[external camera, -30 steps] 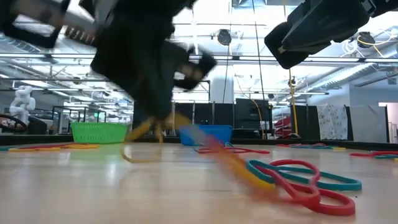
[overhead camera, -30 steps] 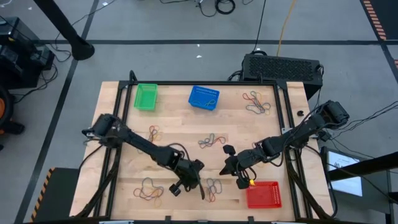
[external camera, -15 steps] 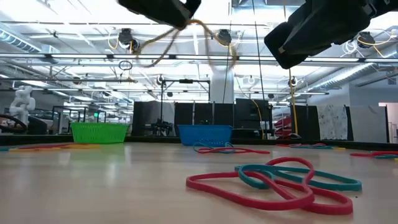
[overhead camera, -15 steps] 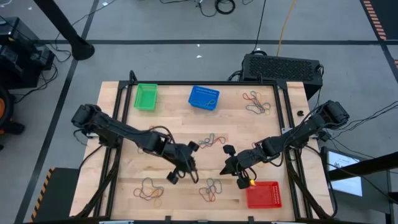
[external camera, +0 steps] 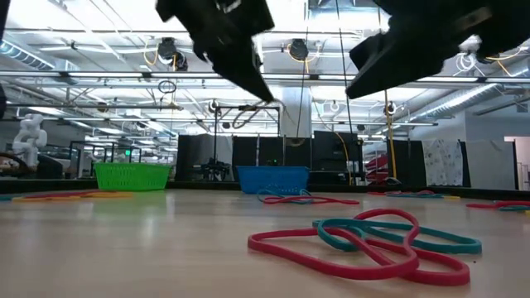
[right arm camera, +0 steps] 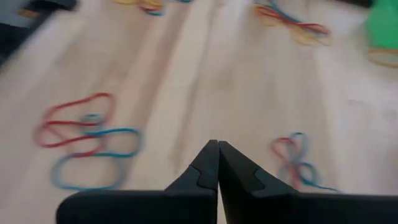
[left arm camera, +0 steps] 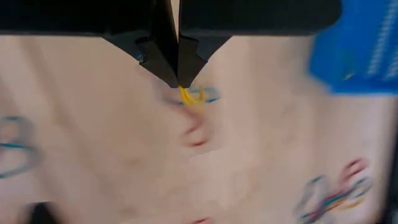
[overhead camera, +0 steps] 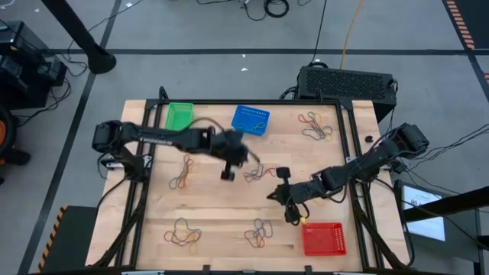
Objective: Sort rubber bands into baskets
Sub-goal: Put the yellow rubber band into the blue bin
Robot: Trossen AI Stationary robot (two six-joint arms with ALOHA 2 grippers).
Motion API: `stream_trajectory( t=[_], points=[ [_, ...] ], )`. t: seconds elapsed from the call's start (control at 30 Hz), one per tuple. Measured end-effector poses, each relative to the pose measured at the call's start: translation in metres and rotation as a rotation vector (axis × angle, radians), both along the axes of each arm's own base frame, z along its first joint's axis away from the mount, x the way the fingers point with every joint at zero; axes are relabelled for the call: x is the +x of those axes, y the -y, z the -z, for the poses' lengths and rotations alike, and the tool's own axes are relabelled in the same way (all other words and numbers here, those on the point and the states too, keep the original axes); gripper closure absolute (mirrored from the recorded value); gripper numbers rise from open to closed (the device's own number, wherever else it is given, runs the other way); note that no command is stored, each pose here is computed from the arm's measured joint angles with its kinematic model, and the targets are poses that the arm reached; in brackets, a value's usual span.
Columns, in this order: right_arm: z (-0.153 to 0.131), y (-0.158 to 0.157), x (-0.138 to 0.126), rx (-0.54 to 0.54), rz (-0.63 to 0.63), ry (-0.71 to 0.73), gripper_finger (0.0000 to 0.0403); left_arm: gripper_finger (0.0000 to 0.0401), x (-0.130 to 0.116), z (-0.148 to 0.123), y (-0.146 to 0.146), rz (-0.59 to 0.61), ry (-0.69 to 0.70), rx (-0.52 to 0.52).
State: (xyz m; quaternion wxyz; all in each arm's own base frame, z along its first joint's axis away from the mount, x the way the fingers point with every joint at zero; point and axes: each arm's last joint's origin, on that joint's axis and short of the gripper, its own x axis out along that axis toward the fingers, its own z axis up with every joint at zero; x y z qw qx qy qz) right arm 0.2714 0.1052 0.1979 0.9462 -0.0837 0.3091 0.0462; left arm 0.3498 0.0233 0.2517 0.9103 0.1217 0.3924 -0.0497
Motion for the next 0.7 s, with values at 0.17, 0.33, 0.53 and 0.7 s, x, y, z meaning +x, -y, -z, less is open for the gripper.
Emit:
stream_trajectory(
  t=[0.17, 0.33, 0.53, 0.7],
  points=[
    [0.000, 0.021, 0.007, -0.040, 0.053, 0.002, 0.0403, 0.0401, -0.006, -0.002, -0.055, -0.113, 0.030, 0.017],
    [0.000, 0.058, 0.016, -0.111, 0.122, -0.009, 0.0403, 0.0401, -0.013, -0.009, -0.103, -0.190, 0.136, 0.019],
    [0.000, 0.114, 0.020, -0.111, 0.081, -0.030, 0.0403, 0.0401, -0.015, -0.004, -0.147, -0.302, 0.256, -0.029],
    [0.000, 0.164, 0.015, -0.106, 0.121, -0.031, 0.0403, 0.0401, -0.009, 0.024, -0.168, -0.333, 0.235, -0.105]
  ],
)
